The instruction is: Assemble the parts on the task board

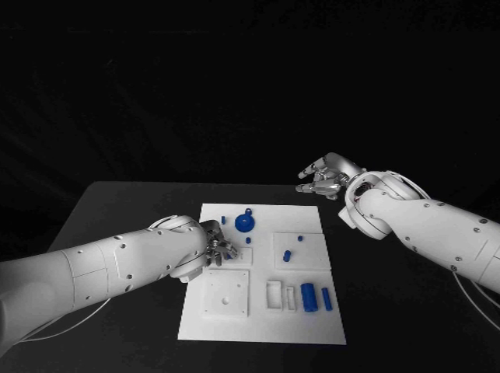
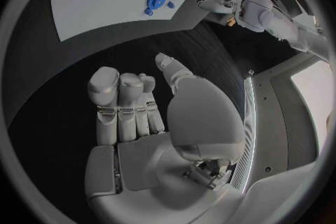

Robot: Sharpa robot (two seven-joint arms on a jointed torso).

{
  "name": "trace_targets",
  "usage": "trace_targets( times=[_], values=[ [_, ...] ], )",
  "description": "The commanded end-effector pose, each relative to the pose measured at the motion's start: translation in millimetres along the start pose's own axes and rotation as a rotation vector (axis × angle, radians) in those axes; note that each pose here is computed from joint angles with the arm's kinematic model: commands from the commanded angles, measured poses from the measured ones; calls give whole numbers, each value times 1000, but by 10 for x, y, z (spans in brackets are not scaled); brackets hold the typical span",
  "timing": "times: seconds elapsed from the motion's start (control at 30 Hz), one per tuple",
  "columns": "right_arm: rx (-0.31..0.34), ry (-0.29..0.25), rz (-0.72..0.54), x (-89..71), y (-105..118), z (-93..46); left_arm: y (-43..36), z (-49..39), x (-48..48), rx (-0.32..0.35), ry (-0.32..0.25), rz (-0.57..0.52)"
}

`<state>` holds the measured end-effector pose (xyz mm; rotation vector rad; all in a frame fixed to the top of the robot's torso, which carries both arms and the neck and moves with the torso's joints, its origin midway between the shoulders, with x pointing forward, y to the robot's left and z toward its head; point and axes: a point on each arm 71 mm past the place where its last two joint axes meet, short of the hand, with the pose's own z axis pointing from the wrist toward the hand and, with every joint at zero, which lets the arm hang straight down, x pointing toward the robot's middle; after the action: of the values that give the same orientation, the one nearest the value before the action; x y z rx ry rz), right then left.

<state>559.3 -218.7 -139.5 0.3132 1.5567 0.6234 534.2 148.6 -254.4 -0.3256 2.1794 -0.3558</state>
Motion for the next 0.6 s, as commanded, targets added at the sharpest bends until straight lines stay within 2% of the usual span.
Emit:
trace_targets(
  times=[0.03, 0.6],
  values=[
    [-3, 18, -5, 20, 7, 2, -12, 13, 122, -10, 82, 35],
    [-1, 27, -4, 52, 10, 13, -96, 52, 123, -19, 120, 65]
  ],
)
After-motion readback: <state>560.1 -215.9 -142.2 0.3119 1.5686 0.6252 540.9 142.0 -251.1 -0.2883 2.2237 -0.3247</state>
